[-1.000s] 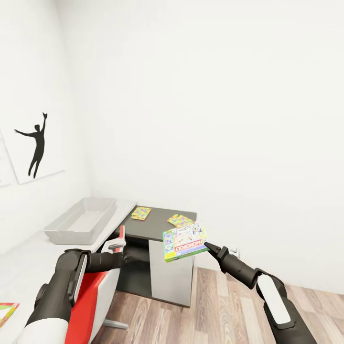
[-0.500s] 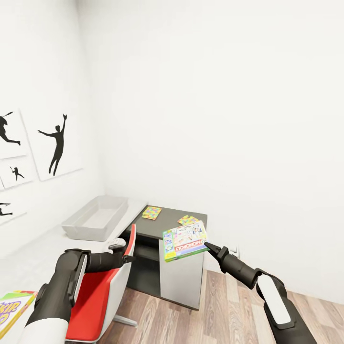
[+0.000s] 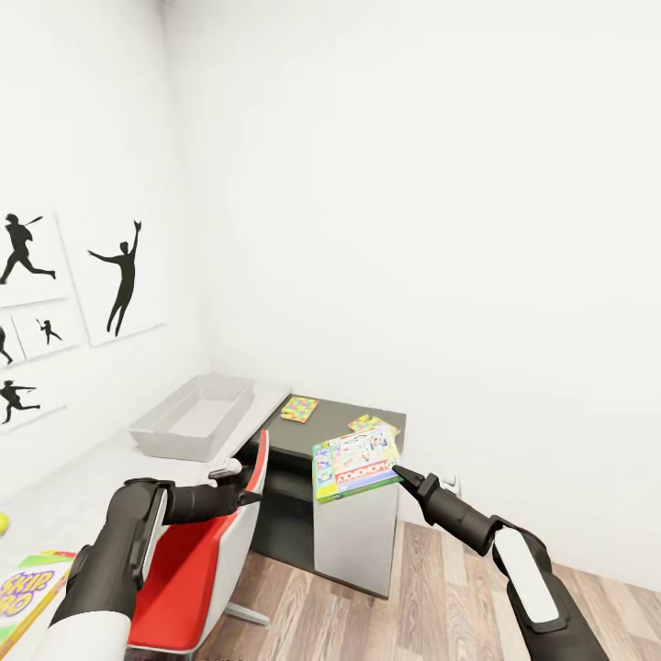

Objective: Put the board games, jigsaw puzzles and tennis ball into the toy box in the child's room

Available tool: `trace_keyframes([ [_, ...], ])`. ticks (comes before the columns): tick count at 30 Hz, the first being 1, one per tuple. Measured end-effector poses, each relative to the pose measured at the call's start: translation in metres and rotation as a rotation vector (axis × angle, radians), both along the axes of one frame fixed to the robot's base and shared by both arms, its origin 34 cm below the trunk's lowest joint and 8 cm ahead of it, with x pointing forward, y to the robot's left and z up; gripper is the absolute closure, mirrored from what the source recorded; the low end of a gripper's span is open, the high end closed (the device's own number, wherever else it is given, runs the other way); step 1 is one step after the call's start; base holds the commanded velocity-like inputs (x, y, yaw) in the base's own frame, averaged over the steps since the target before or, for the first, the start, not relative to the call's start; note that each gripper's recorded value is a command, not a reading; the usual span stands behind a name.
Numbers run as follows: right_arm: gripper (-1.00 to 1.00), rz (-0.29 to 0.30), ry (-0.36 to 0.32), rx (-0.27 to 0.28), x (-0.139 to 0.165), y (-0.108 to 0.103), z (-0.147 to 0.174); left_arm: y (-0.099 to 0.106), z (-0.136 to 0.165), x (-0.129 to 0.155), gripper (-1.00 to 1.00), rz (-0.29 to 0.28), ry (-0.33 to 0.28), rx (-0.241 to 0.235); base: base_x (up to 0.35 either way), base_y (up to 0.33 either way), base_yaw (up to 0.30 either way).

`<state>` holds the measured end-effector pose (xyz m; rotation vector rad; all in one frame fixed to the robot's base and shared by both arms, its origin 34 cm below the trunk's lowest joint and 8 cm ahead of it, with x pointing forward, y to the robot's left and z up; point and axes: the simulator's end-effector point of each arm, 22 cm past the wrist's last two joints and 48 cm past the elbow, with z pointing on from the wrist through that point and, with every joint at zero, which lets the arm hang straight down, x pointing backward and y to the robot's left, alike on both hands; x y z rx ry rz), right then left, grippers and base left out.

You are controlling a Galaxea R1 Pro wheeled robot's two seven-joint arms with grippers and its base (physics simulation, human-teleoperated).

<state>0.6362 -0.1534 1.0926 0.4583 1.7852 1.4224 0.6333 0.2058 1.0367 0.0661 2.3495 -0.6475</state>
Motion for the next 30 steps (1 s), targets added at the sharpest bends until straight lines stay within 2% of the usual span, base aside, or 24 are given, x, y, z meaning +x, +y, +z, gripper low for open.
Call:
trace_keyframes([
  [5,1.0,0.0,-0.002,0.001,0.0,0.0,0.001,0.0,0.001,0.0,-1.0,0.0,-0.002,0.0,0.0,0.0,0.154],
  [12,1.0,0.002,-0.003,-0.001,0.001,0.001,0.003,0.003,0.007,0.001,-1.0,0.003,-0.013,-0.013,0.0,0.0,0.024],
  [14,1.0,0.005,-0.013,-0.004,0.007,0.002,0.013,0.005,0.008,0.001,-1.0,0.005,-0.014,-0.015,0.0,0.0,0.004],
  [16,1.0,0.002,-0.043,-0.031,0.025,0.003,0.038,0.006,0.008,0.001,-1.0,0.007,-0.012,-0.015,0.0,0.0,0.002],
  [17,1.0,0.006,-0.051,-0.028,0.03,0.004,0.049,0.006,0.008,0.001,-1.0,0.008,-0.012,-0.015,0.0,0.0,0.0],
  [18,1.0,0.01,-0.054,-0.066,0.04,0.006,0.06,0.006,0.013,0.004,-1.0,0.008,-0.019,-0.017,0.0,0.0,0.0],
  [20,1.0,0.045,-0.062,-0.069,0.051,0.015,0.091,0.007,0.038,0.019,-1.0,0.009,-0.058,-0.016,0.0,0.0,0.0],
  [21,1.0,0.054,-0.053,-0.155,0.065,0.018,0.106,0.008,0.068,0.039,-1.0,0.01,-0.103,-0.017,0.0,0.0,0.0],
  [22,1.0,0.071,-0.076,-0.12,0.069,0.023,0.131,0.009,0.085,0.049,-1.0,0.01,-0.128,-0.019,0.0,0.0,0.0],
  [23,1.0,0.075,-0.072,-0.153,0.079,0.026,0.147,0.011,0.101,0.062,-1.0,0.009,-0.14,-0.022,0.0,0.0,0.0],
  [24,1.0,0.076,-0.06,-0.187,0.09,0.032,0.159,0.014,0.11,0.075,-1.0,0.007,-0.13,-0.024,0.0,0.0,0.0],
  [25,1.0,0.087,-0.058,-0.179,0.094,0.039,0.169,0.016,0.113,0.08,-1.0,0.006,-0.119,-0.026,0.0,0.0,0.0],
  [26,1.0,0.093,-0.034,-0.208,0.104,0.047,0.176,0.021,0.116,0.09,-1.0,0.006,-0.089,-0.035,0.0,0.0,0.0],
  [30,1.0,0.132,0.048,-0.235,0.125,0.075,0.192,0.032,0.14,0.116,-1.0,0.002,-0.013,-0.072,0.0,0.0,0.0],
])
